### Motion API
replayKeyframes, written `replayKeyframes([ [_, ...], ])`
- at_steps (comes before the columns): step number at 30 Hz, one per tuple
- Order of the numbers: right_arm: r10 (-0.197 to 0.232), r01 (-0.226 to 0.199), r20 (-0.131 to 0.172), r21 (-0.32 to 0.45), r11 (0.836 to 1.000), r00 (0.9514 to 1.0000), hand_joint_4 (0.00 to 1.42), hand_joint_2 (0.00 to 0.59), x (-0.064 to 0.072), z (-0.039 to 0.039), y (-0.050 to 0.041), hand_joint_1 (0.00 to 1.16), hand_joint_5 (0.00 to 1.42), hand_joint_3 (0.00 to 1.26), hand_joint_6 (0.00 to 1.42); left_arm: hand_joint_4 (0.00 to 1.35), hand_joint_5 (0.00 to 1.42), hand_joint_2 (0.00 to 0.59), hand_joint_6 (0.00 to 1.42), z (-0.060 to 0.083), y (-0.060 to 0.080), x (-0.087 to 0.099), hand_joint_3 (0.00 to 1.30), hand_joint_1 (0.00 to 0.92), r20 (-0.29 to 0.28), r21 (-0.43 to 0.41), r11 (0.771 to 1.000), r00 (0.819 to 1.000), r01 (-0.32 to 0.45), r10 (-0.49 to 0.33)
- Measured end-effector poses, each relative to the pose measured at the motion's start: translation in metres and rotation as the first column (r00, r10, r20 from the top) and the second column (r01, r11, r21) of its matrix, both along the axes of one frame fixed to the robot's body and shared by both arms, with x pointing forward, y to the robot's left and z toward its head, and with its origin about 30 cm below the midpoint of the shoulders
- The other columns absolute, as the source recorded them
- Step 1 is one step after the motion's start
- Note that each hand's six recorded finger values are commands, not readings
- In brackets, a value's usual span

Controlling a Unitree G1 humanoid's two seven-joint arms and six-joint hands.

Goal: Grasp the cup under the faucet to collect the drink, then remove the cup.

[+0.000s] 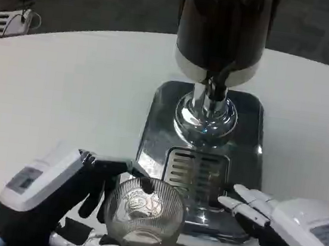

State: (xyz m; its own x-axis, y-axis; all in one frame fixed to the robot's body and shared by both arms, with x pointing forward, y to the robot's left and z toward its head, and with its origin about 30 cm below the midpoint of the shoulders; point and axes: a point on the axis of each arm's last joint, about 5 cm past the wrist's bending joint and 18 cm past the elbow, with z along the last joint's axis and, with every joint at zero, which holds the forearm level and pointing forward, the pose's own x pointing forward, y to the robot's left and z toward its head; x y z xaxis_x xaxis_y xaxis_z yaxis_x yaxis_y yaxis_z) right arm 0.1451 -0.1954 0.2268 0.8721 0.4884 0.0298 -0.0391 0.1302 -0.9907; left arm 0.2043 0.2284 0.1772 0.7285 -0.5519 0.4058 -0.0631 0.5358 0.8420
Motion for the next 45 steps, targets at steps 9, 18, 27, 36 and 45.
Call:
replayKeyframes([
  [9, -0.006, 0.006, -0.010, 0.000, 1.000, 0.9999, 0.01, 0.502, 0.000, -0.0008, 0.0011, 0.52, 0.06, 0.13, 0.27, 1.09, 1.25, 0.000, 1.42, -0.001, 0.001, 0.000, 0.97, 0.455, -0.006, -0.001, 1.000, 1.000, -0.004, 0.004],
  [18, -0.006, 0.006, -0.005, -0.001, 1.000, 1.0000, 0.00, 0.501, -0.003, -0.0001, 0.0021, 0.52, 0.06, 0.13, 0.26, 1.09, 1.25, 0.000, 1.42, -0.001, 0.000, 0.000, 0.97, 0.455, -0.007, 0.000, 1.000, 1.000, -0.004, 0.004],
  [27, -0.017, 0.017, -0.007, 0.005, 1.000, 0.9998, 0.01, 0.508, -0.004, 0.0001, 0.0014, 0.51, 0.06, 0.13, 0.26, 1.09, 1.25, 0.000, 1.42, -0.001, 0.000, -0.001, 0.97, 0.455, -0.005, -0.001, 1.000, 1.000, -0.003, 0.003],
  [36, -0.041, 0.041, -0.010, 0.005, 0.999, 0.9991, 0.01, 0.511, -0.007, 0.0002, -0.0022, 0.50, 0.06, 0.13, 0.26, 1.09, 1.25, 0.000, 1.42, 0.001, -0.005, 0.011, 0.97, 0.455, -0.002, -0.012, 1.000, 1.000, -0.026, 0.026],
  [45, -0.073, 0.073, -0.011, 0.012, 0.997, 0.9973, 0.01, 0.511, -0.011, 0.0010, -0.0074, 0.50, 0.06, 0.13, 0.26, 1.09, 1.25, 0.000, 1.42, 0.008, -0.021, 0.059, 0.97, 0.455, 0.031, 0.000, 0.997, 0.997, -0.078, 0.078],
])
